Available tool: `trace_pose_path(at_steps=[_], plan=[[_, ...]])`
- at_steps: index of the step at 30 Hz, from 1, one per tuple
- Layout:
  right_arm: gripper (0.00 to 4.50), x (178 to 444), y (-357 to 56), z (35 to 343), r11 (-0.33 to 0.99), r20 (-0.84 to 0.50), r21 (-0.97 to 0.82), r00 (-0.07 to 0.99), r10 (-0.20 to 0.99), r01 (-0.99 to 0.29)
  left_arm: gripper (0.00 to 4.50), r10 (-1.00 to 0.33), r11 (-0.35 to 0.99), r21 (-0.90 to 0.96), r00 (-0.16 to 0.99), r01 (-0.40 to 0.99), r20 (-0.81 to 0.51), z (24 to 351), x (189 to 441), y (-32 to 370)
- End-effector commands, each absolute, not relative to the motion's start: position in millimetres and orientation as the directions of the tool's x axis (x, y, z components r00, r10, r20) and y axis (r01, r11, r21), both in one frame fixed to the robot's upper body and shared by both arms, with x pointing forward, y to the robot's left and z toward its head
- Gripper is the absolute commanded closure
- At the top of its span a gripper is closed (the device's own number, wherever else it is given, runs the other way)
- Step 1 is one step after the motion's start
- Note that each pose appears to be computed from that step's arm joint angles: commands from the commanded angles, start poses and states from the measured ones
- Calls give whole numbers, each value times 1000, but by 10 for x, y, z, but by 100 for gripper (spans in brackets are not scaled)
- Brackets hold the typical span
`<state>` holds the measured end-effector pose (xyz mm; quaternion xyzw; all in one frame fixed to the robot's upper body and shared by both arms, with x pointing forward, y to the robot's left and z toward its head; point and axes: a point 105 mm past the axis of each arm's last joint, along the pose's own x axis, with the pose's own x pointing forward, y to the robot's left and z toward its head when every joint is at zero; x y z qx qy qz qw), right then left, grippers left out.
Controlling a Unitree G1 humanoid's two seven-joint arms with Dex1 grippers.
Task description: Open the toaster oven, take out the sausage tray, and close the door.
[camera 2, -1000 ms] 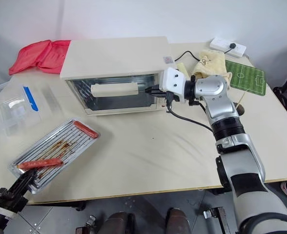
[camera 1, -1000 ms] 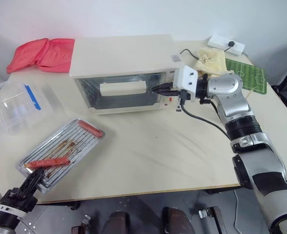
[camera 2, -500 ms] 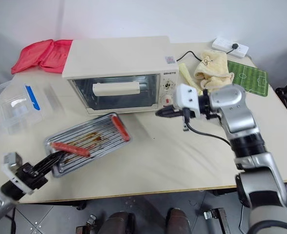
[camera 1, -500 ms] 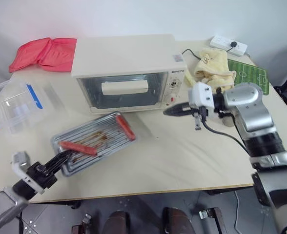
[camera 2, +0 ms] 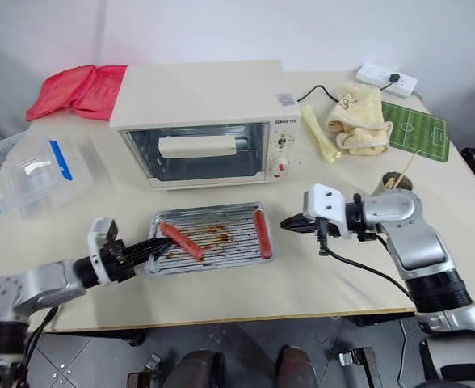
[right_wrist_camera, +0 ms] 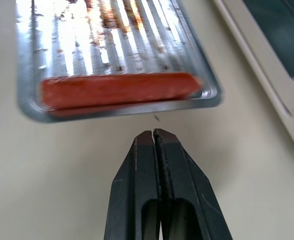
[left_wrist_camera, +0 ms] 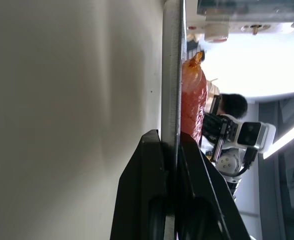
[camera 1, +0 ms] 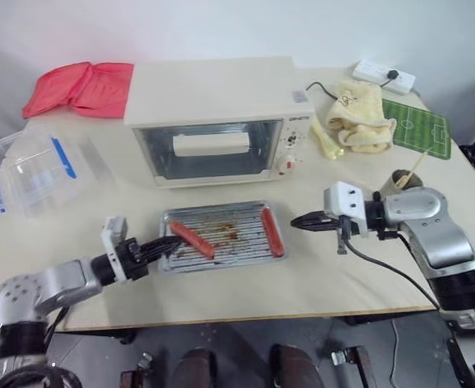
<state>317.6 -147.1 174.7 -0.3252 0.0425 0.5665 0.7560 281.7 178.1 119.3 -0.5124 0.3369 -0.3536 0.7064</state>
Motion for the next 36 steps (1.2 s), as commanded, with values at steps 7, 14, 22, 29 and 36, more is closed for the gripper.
trace_pose_path(at_steps=[7, 14, 22, 29, 36], plan=[[317, 3046, -1964, 1841, 269, -516, -389, 450, 729, -881, 450, -892, 225, -958, 432, 175, -131, 1135, 3002, 1589], [76, 3051, -2087, 1916, 317, -504, -411, 503, 702, -855, 450, -904, 225, -959, 405, 174, -139, 1089, 3084, 1530], [0, 3079, -2063, 1951, 339, -476, -430, 529, 702, -837, 246, -894, 247, -955, 418, 162, -161, 1022, 3052, 1574], [0, 3140, -2032, 1974, 329, -468, -444, 529, 707, -833, 29, -868, 303, -941, 453, 154, -205, 995, 3057, 1688], [0, 3166, -2018, 1967, 308, -477, -448, 515, 712, -839, 2, -819, 388, -908, 512, 159, -261, 1080, 3017, 2010]])
